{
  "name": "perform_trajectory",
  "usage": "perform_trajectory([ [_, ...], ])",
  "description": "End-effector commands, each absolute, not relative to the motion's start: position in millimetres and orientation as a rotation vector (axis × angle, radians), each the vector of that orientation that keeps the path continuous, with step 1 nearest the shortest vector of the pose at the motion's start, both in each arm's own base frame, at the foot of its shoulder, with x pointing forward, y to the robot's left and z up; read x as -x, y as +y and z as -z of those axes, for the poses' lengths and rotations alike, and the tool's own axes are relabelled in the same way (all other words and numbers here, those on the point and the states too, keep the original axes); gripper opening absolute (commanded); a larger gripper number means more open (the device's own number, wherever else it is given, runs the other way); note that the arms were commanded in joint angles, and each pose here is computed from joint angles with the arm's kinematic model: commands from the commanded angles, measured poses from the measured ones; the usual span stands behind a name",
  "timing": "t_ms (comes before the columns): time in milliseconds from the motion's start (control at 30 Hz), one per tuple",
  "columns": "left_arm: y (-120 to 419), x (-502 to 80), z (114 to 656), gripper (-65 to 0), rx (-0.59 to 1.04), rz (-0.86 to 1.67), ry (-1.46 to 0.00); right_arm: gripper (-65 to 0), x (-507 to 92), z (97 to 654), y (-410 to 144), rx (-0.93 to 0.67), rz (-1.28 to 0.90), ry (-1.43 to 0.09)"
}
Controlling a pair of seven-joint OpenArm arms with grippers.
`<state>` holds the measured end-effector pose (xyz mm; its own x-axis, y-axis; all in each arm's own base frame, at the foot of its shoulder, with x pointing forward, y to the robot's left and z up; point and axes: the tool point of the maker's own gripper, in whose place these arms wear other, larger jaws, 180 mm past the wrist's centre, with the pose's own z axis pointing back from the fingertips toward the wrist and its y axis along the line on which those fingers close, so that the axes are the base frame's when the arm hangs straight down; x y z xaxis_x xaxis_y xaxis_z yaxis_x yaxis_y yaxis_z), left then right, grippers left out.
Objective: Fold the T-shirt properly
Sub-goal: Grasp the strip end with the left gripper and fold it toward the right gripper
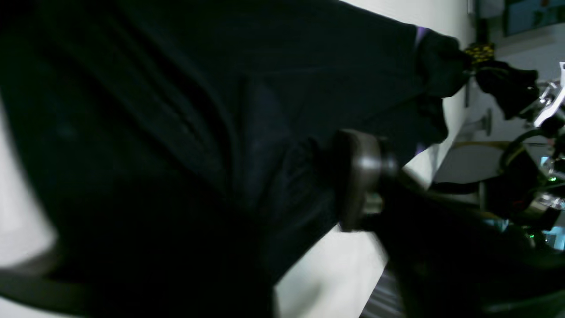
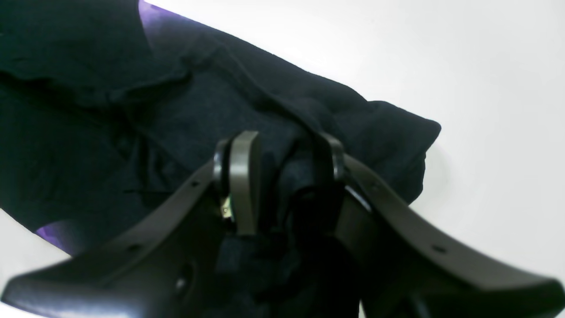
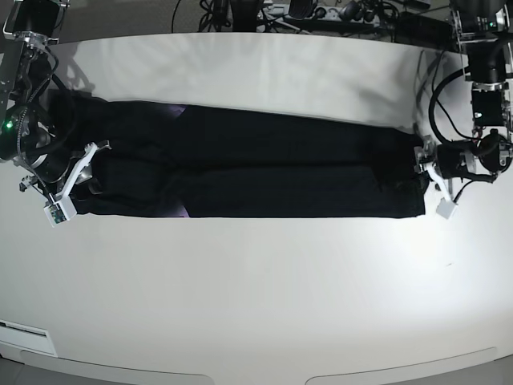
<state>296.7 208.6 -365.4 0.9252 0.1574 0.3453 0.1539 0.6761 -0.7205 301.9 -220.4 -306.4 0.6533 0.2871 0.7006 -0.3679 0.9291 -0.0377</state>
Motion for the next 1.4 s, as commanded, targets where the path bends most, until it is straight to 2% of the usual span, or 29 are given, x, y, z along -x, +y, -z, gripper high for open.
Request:
perform_trajectory([
  [0, 214.0, -293.6, 366.4, -48.0, 0.800, 0.022, -0.375, -41.9, -310.3, 291.3, -222.7, -0.101, -0.383, -0.827],
  [33, 215.3, -295.1, 367.1, -58.9, 0.790, 0.020, -0.382, -41.9, -310.4, 291.3, -222.6, -0.101, -0.383, -0.827],
  [67, 216.9, -296.6, 367.7, -65.0, 0.781, 0.016, -0.390, -41.9, -310.6, 290.9, -222.2, -0.104, -0.383, -0.829],
  [233, 220.7, -301.1, 365.9, -65.0, 0.765, 0.015, -0.408, -43.0, -312.3, 279.7, -204.8, -0.205, -0.396, -0.869],
  [267, 221.2, -303.5, 363.8, -65.0, 0.763, 0.018, -0.414, -48.2, -309.6, 279.0, -198.0, -0.248, -0.402, -0.869],
  [300, 223.1, -304.6, 361.7, -65.0, 0.762, 0.019, -0.419, -58.4, -304.9, 281.4, -192.5, -0.278, -0.415, -0.853],
  [333, 224.5, -306.4, 359.2, -65.0, 0.762, 0.019, -0.425, -65.0, -299.1, 285.2, -187.9, -0.302, -0.432, -0.835],
  [400, 225.1, -308.2, 351.2, -65.0, 0.788, 0.026, -0.444, -65.0, -288.5, 295.7, -182.6, -0.314, -0.462, -0.823],
  [567, 215.2, -314.5, 325.8, -65.0, 0.878, 0.102, -0.484, -65.0, -279.7, 332.3, -199.7, -0.212, -0.411, -0.811],
  [733, 212.7, -327.6, 312.7, -65.0, 0.881, 0.129, -0.523, -65.0, -270.7, 386.5, -231.9, -0.154, -0.335, -0.718],
  [900, 201.5, -332.8, 309.9, -65.0, 0.909, 0.136, -0.537, -65.0, -251.2, 425.5, -245.3, -0.176, -0.265, -0.609],
  [1367, 35.0, -338.7, 282.0, -65.0, 1.314, 0.242, -0.620, -65.0, -246.6, 421.7, -235.6, -0.225, -0.274, -0.573],
])
